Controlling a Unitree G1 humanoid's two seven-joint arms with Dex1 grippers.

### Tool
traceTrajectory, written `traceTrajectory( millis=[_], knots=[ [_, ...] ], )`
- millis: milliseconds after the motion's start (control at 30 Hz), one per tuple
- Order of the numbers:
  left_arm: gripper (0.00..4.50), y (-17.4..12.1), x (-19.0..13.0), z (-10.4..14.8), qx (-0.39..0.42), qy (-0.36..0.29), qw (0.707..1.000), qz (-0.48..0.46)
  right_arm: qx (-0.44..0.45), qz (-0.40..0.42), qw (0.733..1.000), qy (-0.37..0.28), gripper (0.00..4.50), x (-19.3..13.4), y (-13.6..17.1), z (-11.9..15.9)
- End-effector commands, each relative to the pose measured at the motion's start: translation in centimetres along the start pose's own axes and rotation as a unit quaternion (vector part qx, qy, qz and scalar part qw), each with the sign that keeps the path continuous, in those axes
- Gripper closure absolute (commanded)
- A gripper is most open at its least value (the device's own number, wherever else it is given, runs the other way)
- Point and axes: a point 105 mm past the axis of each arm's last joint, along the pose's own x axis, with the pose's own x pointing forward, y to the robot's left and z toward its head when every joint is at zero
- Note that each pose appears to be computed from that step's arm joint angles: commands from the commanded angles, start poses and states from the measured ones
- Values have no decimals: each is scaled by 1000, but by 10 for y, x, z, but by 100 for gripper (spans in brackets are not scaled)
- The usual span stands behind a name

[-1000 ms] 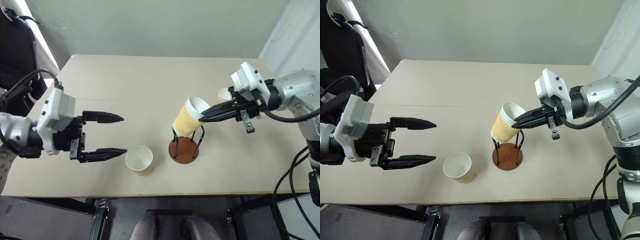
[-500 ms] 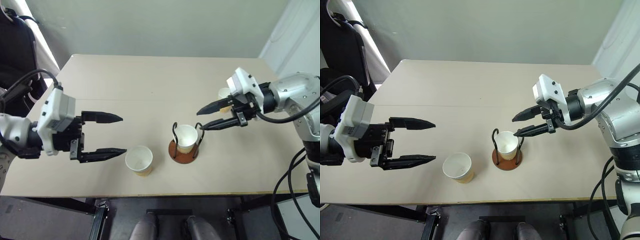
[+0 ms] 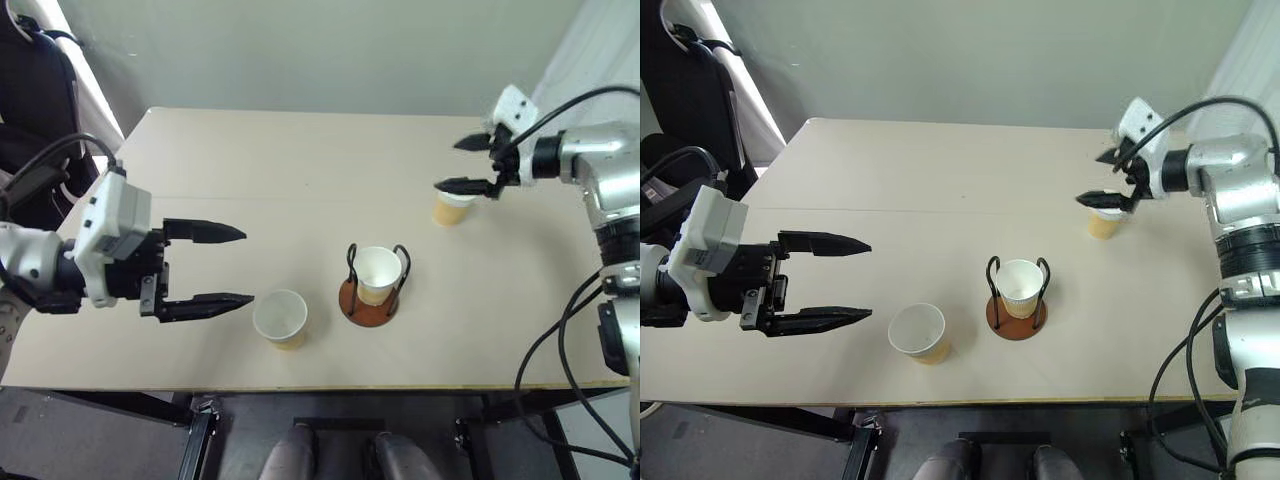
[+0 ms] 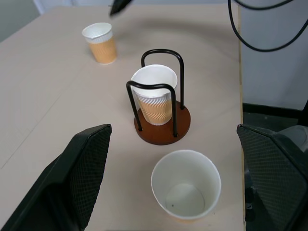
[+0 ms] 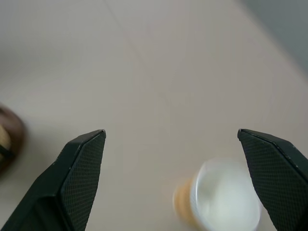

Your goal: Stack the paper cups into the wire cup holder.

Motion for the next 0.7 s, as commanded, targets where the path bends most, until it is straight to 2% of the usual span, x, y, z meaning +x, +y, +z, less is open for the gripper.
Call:
traceTrajectory(
  millis=[33,233,433,533,700],
  knots=[
    [0,-2,0,8,19,1,1000,4,-46,-27,998,40,5,3,-12,-5],
    [0,-7,-3,7,14,5,1000,17,-53,-66,993,83,5,20,-18,-16],
    [0,-10,-4,7,11,9,1000,23,-56,-57,991,104,5,29,-12,-25],
    [0,-11,-6,7,10,11,1000,27,-60,-61,990,115,68,31,-11,-29],
    [0,-13,-7,8,10,13,999,31,-58,-65,989,116,245,32,-12,-31]
  ],
)
